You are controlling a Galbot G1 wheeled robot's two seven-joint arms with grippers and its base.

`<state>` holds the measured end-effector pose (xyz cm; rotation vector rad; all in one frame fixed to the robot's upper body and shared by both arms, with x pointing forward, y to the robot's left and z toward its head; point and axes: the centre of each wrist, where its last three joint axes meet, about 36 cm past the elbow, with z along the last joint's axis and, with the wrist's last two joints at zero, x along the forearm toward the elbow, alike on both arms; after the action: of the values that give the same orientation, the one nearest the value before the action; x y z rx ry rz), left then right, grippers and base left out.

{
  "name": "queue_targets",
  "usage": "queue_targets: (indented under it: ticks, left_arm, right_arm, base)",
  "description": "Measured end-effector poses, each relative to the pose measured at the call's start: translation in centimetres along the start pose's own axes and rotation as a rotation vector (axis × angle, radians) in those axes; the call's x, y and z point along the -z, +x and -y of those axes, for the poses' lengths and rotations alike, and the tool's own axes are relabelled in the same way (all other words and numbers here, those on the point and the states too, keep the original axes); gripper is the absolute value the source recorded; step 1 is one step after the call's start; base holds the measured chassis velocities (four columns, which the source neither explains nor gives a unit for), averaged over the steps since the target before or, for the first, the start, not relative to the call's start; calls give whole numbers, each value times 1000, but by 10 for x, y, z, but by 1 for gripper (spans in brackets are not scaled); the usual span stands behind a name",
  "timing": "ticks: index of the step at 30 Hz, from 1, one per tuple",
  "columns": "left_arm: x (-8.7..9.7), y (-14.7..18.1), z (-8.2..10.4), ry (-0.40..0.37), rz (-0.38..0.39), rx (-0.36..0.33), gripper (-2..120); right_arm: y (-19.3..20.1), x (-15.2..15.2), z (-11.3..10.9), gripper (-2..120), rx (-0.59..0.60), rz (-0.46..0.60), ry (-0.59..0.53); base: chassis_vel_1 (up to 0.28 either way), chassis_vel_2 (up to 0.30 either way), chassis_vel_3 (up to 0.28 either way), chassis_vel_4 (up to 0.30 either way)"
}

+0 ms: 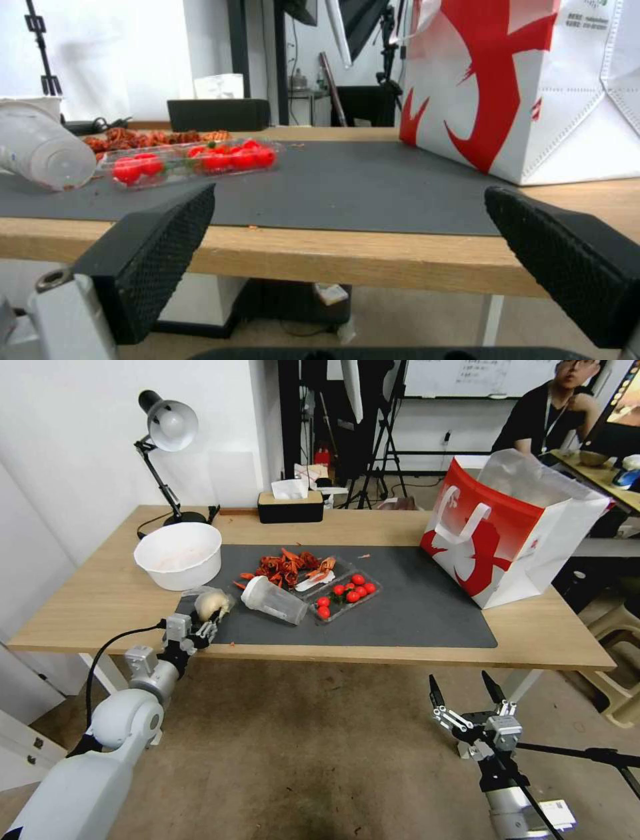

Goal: Pick up the trash from the table and place it into the takeout bag.

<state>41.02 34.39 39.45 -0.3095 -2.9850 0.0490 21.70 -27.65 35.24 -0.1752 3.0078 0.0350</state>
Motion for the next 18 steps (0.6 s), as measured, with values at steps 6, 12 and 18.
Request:
queue_targets:
  ticks: [6, 12, 18]
  left_arm:
    - [10, 13, -3, -13, 60, -12, 5]
    - [20, 17, 2, 24, 186, -91, 5]
    - [22, 10, -5, 70, 238, -202, 5]
  right_arm:
    - [-2, -2, -3, 100, 5, 1, -5]
    - [-3, -1, -2, 100, 8, 0, -4]
    - [-2, -1, -2, 100, 9, 0, -5]
  base:
    - [0, 0, 0, 0]
    - [0, 0, 0, 0]
    - [0, 0, 0, 0]
